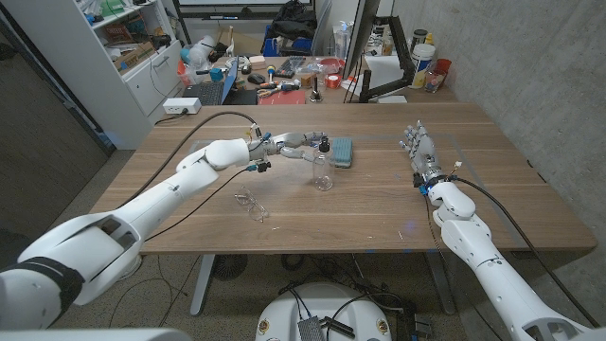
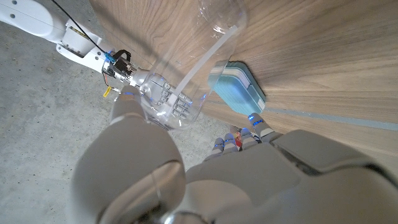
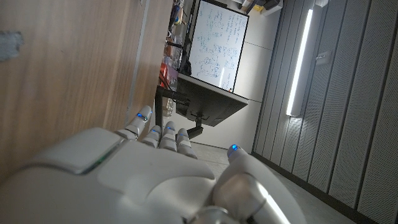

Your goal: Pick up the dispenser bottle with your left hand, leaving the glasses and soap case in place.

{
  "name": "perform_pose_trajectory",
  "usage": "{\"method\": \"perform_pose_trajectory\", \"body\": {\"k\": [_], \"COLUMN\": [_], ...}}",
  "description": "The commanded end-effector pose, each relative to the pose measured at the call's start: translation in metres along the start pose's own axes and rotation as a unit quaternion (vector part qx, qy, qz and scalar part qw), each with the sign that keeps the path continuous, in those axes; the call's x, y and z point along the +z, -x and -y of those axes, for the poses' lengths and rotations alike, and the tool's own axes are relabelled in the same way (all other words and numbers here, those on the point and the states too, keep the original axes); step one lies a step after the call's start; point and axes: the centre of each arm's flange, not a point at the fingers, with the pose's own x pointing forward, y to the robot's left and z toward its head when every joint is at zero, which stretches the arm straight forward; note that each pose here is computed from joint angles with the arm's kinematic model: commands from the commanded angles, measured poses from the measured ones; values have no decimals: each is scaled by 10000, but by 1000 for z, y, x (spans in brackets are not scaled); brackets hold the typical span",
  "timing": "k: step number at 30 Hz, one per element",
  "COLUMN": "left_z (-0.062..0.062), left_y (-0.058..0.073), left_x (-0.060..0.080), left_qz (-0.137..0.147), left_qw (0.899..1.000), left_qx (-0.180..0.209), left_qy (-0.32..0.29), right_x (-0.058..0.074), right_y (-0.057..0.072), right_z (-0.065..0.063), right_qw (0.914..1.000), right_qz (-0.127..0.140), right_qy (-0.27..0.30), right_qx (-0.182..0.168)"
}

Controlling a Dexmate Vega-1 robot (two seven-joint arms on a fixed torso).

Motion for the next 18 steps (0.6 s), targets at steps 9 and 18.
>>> {"method": "perform_pose_trajectory", "body": {"k": [9, 18], "left_z": [10, 17], "left_y": [-29, -35], "left_x": [11, 9], "left_qz": [159, 91], "left_qw": [9996, 9998], "left_qx": [-185, -182], "left_qy": [-111, -6], "right_x": [-4, -4], "right_y": [2, 4], "right_z": [9, 12], "right_qw": [9999, 9999], "right_qz": [-6, -7], "right_qy": [-46, -58], "right_qx": [-89, -106]}}
